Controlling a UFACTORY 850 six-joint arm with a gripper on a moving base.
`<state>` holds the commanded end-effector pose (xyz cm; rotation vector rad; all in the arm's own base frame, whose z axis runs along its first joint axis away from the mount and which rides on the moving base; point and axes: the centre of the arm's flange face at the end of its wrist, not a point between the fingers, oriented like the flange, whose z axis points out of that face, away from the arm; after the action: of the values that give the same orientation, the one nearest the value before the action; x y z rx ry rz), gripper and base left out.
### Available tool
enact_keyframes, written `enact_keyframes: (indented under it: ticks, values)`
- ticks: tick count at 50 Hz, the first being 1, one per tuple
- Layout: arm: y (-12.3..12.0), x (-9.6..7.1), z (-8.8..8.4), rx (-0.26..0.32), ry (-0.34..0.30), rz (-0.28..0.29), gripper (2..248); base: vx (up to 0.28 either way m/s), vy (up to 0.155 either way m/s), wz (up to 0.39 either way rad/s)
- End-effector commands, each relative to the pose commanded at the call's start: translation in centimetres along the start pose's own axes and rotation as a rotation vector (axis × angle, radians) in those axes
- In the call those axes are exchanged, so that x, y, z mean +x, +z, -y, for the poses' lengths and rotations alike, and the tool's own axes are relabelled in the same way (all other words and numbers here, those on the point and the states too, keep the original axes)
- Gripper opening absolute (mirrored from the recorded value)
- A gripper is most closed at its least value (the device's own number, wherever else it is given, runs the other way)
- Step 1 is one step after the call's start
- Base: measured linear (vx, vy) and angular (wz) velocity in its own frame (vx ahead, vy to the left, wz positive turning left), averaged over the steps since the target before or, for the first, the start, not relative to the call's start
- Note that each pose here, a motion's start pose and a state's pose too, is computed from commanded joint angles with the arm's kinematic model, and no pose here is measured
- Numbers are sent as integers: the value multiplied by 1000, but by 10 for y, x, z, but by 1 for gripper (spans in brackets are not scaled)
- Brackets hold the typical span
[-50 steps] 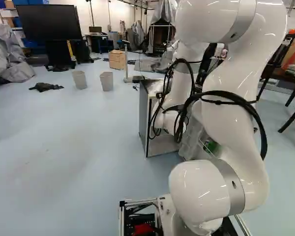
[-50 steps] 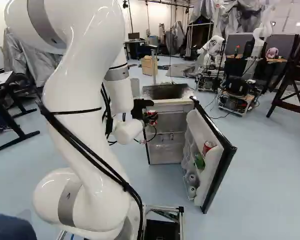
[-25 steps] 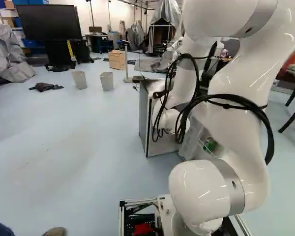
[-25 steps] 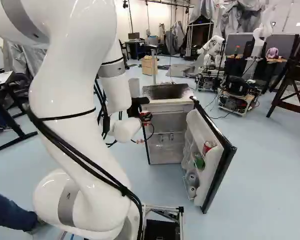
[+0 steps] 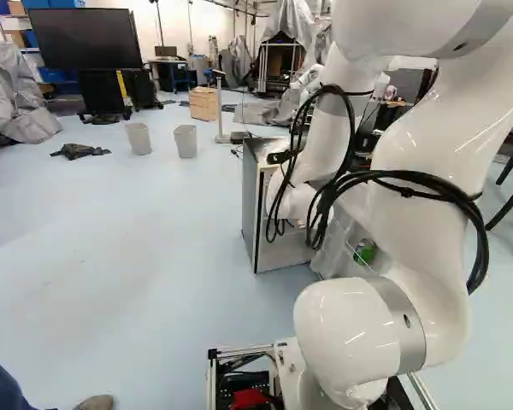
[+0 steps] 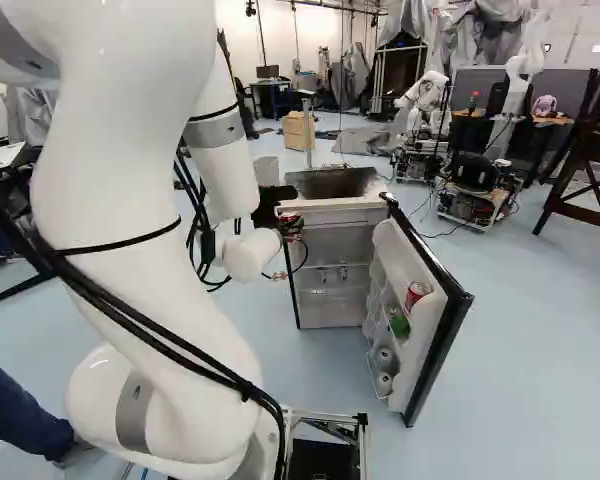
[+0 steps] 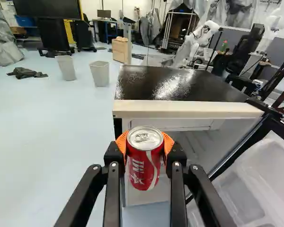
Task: Grab a drink from the fridge
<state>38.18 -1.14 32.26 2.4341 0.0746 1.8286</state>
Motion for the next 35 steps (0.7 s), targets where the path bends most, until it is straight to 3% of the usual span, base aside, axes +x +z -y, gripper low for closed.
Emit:
enact_keyframes:
  ticks: [35]
  values:
    - [6,34,-16,-39,10,-76,96,0,0,0]
